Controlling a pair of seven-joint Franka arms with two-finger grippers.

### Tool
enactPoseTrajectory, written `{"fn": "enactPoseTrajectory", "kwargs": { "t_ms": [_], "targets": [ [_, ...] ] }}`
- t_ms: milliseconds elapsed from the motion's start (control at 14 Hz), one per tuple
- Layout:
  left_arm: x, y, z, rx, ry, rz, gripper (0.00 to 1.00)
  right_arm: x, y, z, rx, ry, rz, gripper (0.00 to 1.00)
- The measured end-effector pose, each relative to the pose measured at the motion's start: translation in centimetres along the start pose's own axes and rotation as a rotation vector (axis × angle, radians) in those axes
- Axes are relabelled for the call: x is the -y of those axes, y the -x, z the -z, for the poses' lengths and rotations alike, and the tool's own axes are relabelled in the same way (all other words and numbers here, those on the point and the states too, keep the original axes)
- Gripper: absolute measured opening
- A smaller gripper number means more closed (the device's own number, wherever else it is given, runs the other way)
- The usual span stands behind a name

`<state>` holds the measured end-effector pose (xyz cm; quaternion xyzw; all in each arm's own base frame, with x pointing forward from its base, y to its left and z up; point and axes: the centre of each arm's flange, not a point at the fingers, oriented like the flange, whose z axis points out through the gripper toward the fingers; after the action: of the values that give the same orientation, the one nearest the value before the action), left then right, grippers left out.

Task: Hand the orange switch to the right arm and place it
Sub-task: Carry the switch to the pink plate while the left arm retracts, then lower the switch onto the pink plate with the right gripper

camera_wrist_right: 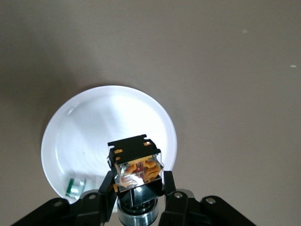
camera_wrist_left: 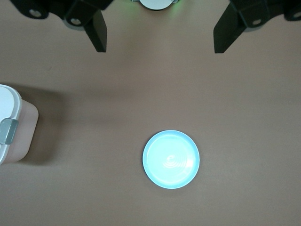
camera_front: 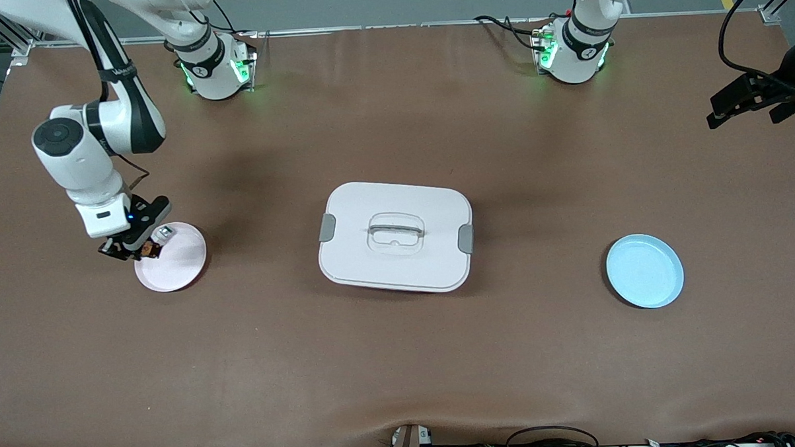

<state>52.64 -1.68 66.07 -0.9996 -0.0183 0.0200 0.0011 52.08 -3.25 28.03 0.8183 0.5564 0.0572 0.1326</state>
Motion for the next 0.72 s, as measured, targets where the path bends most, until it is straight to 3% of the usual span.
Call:
{"fn": "enactPoseTrajectory", "kwargs": {
  "t_ms": [287,716],
  "targets": [
    [-1.0,0.1,-0.1,0.002,-0.001,-0.018,1.00,1.5,0.1,-3.4,0.010,-0.050,0.022,0.44],
    [-1.3,0.1,-0.3,0.005,-0.002,-0.025,1.00,1.7,0.5,-5.5,0.016,-0.043,0.081,0.44]
  ]
}}
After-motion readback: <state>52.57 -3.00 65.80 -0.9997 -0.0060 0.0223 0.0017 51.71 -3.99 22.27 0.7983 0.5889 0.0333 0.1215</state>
